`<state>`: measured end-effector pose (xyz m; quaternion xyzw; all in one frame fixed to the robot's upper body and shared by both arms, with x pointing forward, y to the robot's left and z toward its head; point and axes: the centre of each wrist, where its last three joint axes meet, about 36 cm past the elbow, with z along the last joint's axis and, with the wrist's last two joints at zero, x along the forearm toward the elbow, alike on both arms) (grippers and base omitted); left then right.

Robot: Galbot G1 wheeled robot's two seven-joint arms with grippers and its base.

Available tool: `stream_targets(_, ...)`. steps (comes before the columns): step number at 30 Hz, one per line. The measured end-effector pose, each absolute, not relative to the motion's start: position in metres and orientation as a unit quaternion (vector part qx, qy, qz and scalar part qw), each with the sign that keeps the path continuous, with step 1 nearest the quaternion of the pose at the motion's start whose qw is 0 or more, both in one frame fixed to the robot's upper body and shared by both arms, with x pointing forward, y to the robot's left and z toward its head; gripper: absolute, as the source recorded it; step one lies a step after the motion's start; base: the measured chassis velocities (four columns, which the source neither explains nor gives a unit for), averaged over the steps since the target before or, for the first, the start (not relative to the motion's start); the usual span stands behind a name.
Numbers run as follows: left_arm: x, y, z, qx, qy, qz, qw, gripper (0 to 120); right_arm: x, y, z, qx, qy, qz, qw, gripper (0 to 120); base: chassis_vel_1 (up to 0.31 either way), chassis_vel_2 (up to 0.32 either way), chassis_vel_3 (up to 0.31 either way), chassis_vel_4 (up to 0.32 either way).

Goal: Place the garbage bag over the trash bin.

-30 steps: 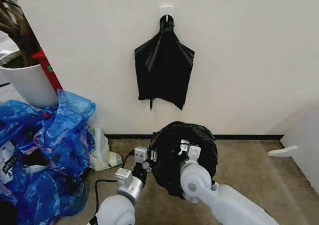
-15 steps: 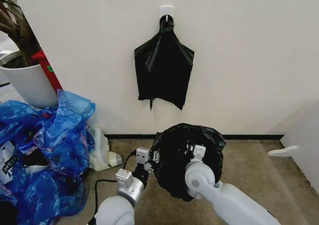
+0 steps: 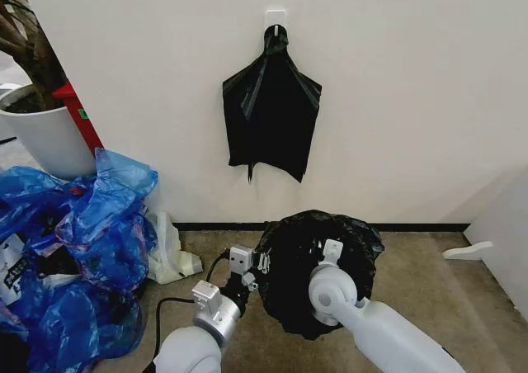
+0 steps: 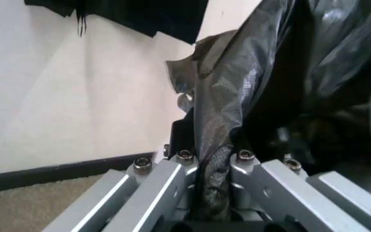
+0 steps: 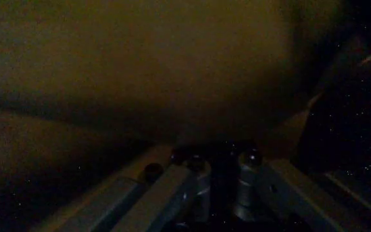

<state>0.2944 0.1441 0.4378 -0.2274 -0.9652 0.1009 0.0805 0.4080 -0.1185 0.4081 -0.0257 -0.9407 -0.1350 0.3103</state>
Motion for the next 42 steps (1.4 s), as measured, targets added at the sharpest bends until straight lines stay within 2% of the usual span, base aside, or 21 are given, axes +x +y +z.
stream_targets(11, 0.318, 0.144, 0.411, -0.188, -0.974, 0.091, 0.093, 1, 0.378, -0.111, 0.441, 0.022, -0.940, -0.150, 0.306, 0, 0.000, 0.000, 0.000, 0.000)
stream_targets(28, 0.314, 0.143, 0.424, -0.214, -0.972, 0.077, 0.053, 1, 0.381, -0.105, 0.423, 0.004, -0.912, -0.160, 0.379, 0, 0.000, 0.000, 0.000, 0.000)
stream_targets(42, 0.292, 0.142, 0.430, -0.249, -0.964, 0.074, 0.056, 1, 0.394, -0.107, 0.418, -0.003, -0.925, -0.142, 0.353, 0, 0.000, 0.000, 0.000, 0.000)
